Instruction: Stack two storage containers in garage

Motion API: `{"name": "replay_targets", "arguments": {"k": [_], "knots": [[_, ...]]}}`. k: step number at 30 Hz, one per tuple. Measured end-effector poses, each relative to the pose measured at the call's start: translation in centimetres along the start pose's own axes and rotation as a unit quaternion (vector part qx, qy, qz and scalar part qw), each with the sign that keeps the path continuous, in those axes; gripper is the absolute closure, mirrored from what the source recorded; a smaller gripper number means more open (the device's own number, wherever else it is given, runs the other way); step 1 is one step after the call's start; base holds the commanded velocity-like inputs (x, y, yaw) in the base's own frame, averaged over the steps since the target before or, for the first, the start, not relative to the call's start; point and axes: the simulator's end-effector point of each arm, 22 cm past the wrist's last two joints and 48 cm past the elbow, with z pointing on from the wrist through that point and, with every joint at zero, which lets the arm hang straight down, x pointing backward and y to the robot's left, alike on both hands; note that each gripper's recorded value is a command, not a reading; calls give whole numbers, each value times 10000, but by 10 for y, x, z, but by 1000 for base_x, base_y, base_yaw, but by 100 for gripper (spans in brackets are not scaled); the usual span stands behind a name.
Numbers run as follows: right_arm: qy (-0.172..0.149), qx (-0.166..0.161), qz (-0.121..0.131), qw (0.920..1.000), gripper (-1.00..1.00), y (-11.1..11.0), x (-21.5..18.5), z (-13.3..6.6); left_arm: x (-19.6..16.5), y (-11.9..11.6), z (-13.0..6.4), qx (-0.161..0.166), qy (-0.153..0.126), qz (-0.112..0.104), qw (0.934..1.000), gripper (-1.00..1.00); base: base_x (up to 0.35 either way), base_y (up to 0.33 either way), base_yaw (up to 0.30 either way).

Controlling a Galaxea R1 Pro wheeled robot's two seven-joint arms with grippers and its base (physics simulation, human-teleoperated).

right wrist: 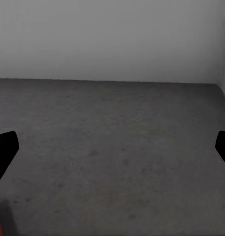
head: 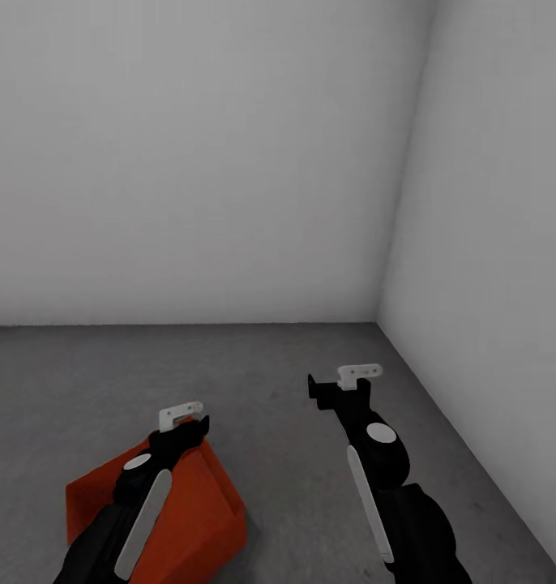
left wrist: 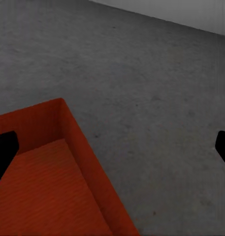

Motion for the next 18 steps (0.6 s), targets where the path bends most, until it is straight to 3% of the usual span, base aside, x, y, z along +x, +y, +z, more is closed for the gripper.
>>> {"name": "replay_targets", "arguments": {"k": [18], "knots": [[-99, 2, -11, 10000, -100, 0, -44, -5, -41, -10, -14, 30, -96, -6, 9999, -100, 0, 0, -298]]}}
